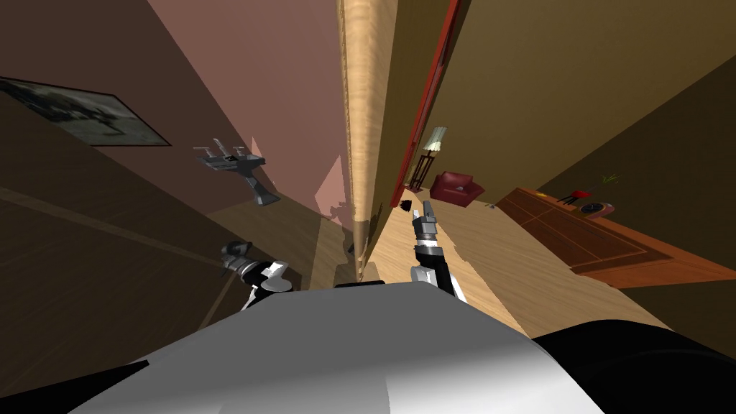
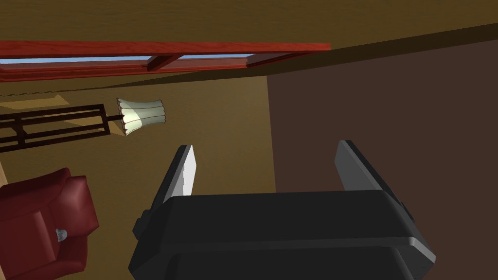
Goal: Push the door open
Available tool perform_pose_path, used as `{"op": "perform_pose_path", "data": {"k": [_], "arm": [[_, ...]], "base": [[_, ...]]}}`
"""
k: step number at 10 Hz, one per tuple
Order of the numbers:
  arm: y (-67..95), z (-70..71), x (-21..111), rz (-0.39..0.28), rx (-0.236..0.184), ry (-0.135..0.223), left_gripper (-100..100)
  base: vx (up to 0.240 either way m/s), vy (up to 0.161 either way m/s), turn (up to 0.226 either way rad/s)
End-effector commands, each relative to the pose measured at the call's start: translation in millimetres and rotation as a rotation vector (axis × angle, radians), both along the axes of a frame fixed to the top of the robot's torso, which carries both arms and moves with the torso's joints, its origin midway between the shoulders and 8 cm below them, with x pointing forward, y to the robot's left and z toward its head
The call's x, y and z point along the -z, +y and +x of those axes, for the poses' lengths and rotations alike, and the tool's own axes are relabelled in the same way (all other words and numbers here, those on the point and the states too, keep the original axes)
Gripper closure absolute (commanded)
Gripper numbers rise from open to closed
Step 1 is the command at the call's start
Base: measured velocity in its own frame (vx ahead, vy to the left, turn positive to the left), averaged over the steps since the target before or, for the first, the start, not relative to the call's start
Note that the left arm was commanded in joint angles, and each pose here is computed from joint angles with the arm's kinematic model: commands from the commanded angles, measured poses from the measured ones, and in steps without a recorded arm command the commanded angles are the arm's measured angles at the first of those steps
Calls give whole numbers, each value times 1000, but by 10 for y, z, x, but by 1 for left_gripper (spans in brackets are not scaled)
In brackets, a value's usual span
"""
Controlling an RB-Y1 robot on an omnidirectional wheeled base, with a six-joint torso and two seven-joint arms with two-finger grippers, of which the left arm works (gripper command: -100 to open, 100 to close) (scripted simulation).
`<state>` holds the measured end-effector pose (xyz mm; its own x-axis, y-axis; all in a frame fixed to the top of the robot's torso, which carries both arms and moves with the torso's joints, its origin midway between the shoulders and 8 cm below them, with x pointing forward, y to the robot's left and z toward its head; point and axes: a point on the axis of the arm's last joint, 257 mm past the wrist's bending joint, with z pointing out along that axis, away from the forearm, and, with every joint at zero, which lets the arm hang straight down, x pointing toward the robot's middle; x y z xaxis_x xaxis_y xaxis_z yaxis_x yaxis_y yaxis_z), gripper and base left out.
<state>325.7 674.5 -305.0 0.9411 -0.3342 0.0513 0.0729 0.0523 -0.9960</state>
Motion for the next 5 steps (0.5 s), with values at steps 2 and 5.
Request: {"op": "perform_pose_path", "data": {"k": [2,5], "arm": [[153,-173,-157,41,-57,-15,100],[177,-245,-178,46,-84,-19,100]], "base": [[-2,27,-8],[1,29,-14]]}}
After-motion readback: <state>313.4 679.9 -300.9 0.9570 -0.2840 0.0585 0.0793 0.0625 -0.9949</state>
